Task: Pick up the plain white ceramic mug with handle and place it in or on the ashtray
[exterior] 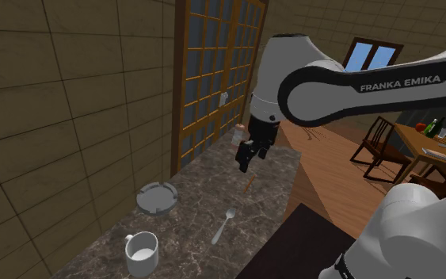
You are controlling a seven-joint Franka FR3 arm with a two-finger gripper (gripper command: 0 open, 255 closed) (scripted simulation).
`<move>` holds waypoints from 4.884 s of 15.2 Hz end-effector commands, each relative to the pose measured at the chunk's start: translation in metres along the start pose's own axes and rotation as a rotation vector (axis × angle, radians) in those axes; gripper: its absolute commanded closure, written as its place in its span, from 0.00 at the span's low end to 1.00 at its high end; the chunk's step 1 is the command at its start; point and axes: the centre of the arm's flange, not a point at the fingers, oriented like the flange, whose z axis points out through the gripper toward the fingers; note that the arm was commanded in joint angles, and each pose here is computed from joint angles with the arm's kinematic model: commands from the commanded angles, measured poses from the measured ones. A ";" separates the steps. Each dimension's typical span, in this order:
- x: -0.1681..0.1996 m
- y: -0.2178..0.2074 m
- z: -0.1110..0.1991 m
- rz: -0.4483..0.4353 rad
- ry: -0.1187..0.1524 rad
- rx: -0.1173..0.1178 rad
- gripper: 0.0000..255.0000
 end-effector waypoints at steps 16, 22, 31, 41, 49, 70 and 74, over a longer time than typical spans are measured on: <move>0.081 -0.129 0.163 0.078 -0.023 0.039 0.00; 0.112 -0.174 0.220 0.105 -0.032 0.052 0.00; 0.157 -0.238 0.301 0.144 -0.044 0.071 0.00; 0.156 -0.241 0.341 0.144 -0.044 0.071 0.00; 0.156 -0.241 0.341 0.144 -0.044 0.071 1.00; 0.158 -0.236 0.268 0.144 -0.044 0.071 1.00; 0.159 -0.234 0.247 0.144 -0.044 0.071 1.00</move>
